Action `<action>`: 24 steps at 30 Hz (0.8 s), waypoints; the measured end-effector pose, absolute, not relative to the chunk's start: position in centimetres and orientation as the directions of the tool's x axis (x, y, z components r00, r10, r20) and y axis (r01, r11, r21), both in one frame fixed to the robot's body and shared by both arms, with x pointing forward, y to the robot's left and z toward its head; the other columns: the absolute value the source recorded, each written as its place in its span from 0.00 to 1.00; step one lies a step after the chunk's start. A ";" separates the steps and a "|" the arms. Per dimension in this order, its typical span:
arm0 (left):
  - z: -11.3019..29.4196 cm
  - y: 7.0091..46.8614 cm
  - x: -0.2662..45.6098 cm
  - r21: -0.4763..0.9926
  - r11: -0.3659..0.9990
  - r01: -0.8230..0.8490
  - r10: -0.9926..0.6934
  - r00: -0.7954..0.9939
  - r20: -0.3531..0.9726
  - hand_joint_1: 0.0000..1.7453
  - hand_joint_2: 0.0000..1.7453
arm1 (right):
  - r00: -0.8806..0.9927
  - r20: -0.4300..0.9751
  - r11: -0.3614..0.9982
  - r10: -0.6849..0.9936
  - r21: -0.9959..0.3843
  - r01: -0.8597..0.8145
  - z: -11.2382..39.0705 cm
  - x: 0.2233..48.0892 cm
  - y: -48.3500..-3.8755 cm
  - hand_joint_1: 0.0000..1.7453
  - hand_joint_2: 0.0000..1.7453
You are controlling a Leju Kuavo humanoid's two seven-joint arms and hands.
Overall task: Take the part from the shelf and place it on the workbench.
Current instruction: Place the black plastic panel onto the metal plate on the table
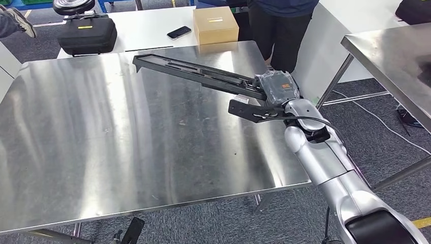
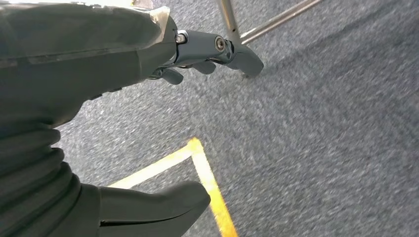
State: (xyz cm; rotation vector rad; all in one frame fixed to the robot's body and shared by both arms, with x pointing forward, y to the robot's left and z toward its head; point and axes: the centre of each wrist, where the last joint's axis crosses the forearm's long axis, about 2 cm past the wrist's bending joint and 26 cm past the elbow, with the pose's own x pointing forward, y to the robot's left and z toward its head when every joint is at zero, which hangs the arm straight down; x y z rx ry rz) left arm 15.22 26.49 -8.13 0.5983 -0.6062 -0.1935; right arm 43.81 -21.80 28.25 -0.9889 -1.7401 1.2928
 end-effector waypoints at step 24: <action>-8.4 26.0 14.8 0.374 0.881 -0.289 0.042 0.837 0.546 0.00 1.00 | -0.440 -0.042 -0.015 0.897 -0.998 0.064 24.1 43.9 -18.3 0.00 0.00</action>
